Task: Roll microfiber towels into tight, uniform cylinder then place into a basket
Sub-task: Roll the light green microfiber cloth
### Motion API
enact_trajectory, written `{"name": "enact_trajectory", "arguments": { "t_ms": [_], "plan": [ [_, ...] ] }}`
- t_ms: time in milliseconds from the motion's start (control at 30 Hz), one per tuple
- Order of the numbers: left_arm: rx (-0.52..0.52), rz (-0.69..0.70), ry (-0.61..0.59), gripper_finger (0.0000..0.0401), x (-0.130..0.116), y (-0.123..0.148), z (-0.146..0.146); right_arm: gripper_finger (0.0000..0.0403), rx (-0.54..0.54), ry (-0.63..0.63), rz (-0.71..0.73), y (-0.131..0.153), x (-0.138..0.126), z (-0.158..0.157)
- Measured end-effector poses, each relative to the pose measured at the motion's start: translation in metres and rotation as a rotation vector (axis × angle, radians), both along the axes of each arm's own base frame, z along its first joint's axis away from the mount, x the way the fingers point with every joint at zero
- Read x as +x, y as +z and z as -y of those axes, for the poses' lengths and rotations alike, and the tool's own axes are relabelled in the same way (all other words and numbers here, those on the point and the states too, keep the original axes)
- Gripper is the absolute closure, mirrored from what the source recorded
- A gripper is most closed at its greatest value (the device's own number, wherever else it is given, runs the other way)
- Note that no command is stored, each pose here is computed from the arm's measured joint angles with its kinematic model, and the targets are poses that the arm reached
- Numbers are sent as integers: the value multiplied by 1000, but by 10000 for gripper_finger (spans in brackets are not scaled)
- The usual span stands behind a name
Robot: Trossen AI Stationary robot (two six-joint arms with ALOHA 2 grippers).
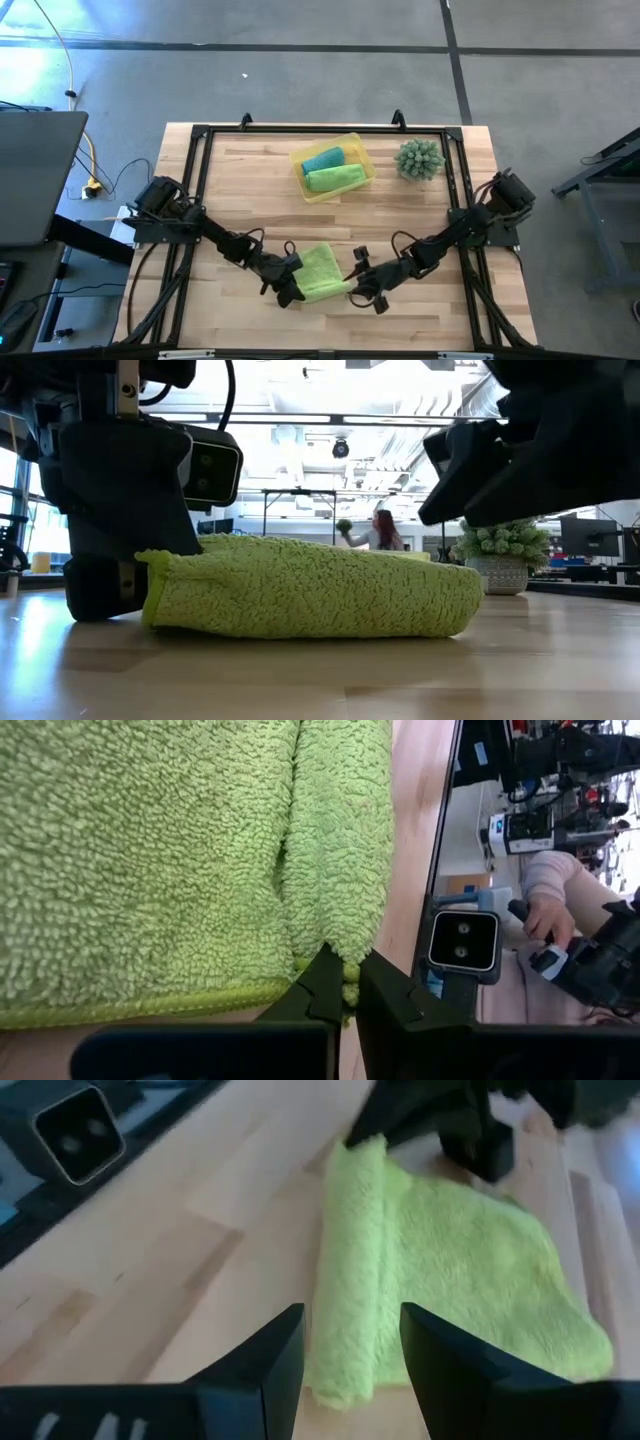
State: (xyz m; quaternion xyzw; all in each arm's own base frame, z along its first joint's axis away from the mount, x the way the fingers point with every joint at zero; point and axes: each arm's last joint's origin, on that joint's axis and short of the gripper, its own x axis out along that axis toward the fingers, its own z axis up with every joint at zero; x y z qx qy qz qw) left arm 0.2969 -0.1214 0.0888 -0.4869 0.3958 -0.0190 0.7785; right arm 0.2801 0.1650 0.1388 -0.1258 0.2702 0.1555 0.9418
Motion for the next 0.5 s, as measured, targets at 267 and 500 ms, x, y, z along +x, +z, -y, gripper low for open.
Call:
{"name": "enact_trajectory", "arguments": {
  "t_ms": [267, 500],
  "plan": [
    [2, -1, 5, 398, 0, 0, 0, 245, -92, 130, 12, -18, 0, -11],
    [3, 1, 9, 398, 0, 0, 0, 245, -162, 108, 35, -37, 6, -10]
  ]
}}
